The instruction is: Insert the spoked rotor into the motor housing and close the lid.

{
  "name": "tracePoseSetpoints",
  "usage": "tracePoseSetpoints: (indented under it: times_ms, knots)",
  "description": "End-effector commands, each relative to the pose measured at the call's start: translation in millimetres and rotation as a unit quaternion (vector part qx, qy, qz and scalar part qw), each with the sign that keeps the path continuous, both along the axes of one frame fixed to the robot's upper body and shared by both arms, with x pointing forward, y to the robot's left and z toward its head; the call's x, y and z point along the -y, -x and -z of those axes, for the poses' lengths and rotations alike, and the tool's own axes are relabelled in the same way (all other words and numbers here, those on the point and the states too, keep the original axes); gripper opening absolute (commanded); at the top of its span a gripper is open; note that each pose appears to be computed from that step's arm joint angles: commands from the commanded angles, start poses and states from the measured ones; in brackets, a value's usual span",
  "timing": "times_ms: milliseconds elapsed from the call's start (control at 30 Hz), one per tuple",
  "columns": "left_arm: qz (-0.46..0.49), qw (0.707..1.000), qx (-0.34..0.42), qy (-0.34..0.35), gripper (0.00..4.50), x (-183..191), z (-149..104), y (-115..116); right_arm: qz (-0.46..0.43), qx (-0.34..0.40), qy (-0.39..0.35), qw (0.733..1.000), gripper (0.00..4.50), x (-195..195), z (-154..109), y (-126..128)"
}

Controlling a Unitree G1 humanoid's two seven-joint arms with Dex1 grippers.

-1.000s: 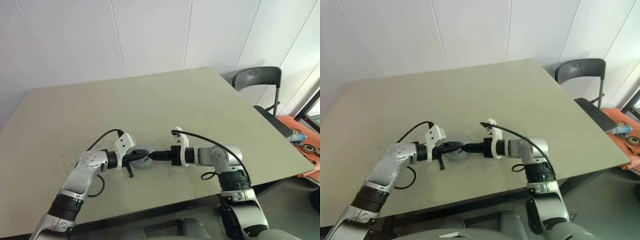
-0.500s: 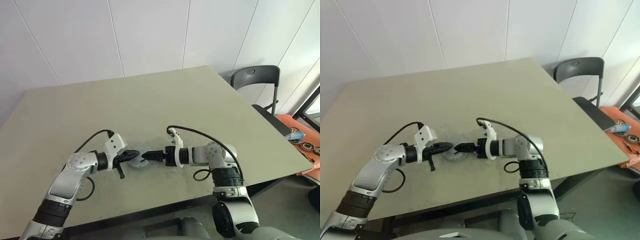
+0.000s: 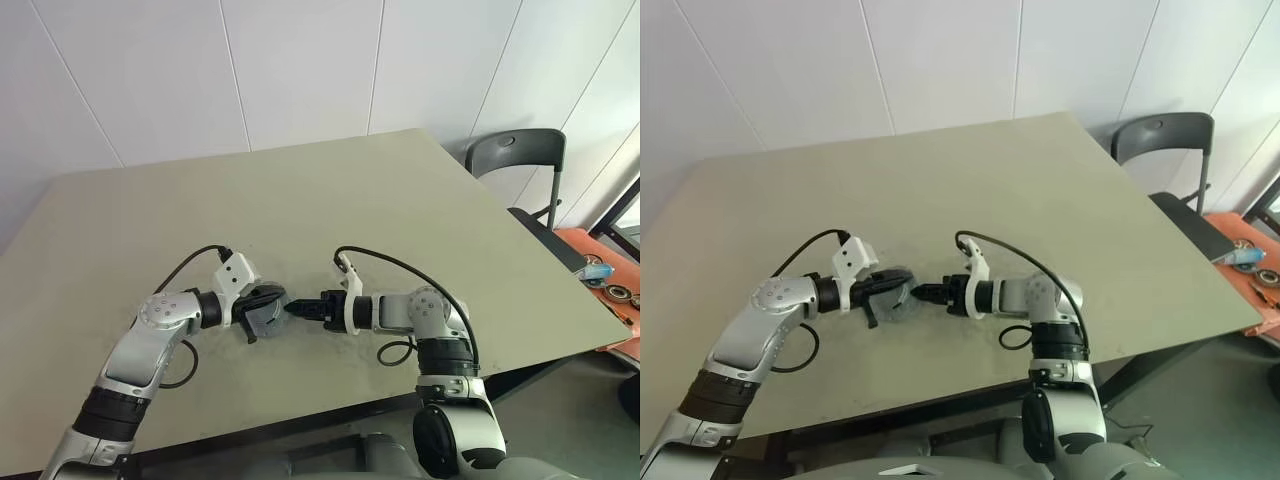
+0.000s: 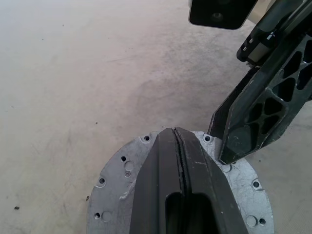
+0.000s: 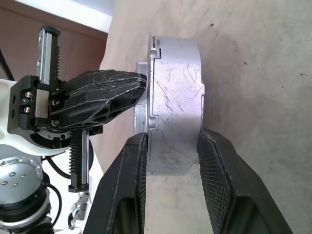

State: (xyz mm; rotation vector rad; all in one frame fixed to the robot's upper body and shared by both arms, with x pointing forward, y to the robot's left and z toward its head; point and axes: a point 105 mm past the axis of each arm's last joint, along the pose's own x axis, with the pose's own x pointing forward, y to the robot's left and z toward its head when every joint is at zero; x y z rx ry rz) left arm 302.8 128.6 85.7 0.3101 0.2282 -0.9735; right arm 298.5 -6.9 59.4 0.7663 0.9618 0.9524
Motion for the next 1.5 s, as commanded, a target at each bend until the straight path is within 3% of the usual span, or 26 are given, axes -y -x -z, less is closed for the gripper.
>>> tracePoseSetpoints:
  times_ms: [33,333,733,933,1033,1200,1433,1500]
  knots:
    - [-0.009,1.000,-0.004,-0.010,0.00,-3,9,-4,-0.002,0.031,-0.026,0.999,1.20,-8,-17,-5]
    - [-0.101,0.989,0.041,0.102,0.00,-12,-17,-35,0.001,0.027,-0.025,0.999,1.19,-8,-14,-5]
    - [-0.133,0.966,0.002,0.224,0.00,-16,1,-32,0.082,0.005,-0.144,0.986,1.19,-4,-39,-28]
    - [-0.161,0.940,0.000,0.300,0.00,-14,-14,-31,0.115,0.007,-0.163,0.980,1.19,0,-44,-37]
    - [-0.187,0.929,0.015,0.318,0.00,-20,-26,-50,0.135,0.009,-0.172,0.976,1.19,2,-46,-42]
    - [-0.206,0.914,0.005,0.349,1.59,-35,-34,-80,0.167,0.013,-0.208,0.964,1.19,6,-56,-52]
    - [-0.193,0.908,-0.001,0.372,3.85,-36,-30,-71,0.180,0.021,-0.250,0.951,1.19,10,-69,-55]
    - [-0.196,0.894,-0.019,0.401,4.48,-38,-31,-67,0.178,0.024,-0.260,0.949,1.19,10,-72,-54]
